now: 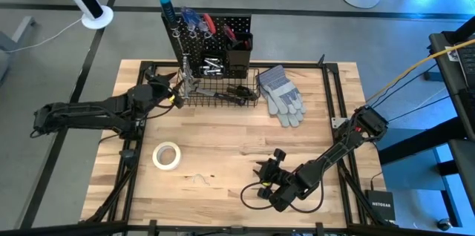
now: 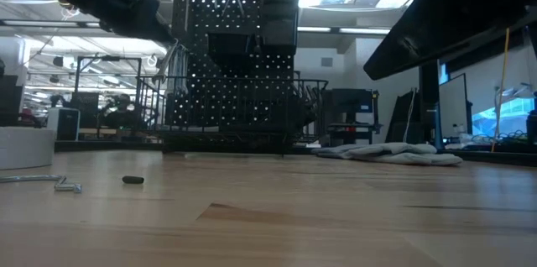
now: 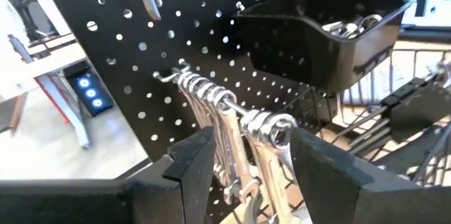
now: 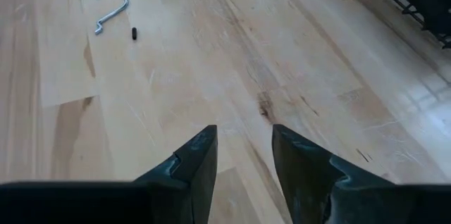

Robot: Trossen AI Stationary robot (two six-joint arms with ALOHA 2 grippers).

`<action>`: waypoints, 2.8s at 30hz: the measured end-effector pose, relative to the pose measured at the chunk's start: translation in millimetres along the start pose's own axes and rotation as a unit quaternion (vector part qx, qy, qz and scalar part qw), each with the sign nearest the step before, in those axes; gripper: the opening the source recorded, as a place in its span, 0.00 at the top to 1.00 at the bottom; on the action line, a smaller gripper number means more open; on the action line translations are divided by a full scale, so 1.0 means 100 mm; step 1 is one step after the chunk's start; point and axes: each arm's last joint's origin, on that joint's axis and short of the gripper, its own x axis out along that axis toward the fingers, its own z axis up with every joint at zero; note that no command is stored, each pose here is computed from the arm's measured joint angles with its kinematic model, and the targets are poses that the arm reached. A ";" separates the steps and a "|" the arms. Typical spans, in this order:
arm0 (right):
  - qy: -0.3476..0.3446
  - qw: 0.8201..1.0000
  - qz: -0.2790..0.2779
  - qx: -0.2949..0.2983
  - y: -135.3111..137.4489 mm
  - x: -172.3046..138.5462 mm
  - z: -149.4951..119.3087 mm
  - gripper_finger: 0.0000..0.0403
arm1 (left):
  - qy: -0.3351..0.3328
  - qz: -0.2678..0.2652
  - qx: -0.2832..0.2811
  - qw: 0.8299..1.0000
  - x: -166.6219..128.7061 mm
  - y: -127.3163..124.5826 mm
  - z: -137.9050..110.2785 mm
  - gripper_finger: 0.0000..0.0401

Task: Hang tools onto peg board
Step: Hang the wrench on the peg board

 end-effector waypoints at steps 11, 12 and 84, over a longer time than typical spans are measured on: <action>0.000 1.000 0.000 0.001 0.00 0.00 0.00 0.65 | -0.026 0.019 0.007 0.999 0.04 0.04 0.06 0.56; 0.000 1.000 0.000 0.001 0.00 0.00 0.00 0.65 | -0.028 0.020 0.006 0.999 0.04 0.04 0.07 0.56; -0.038 0.978 0.151 -0.142 -0.03 0.24 0.62 0.65 | 0.203 -0.390 0.348 0.828 -0.87 -1.61 -0.17 0.56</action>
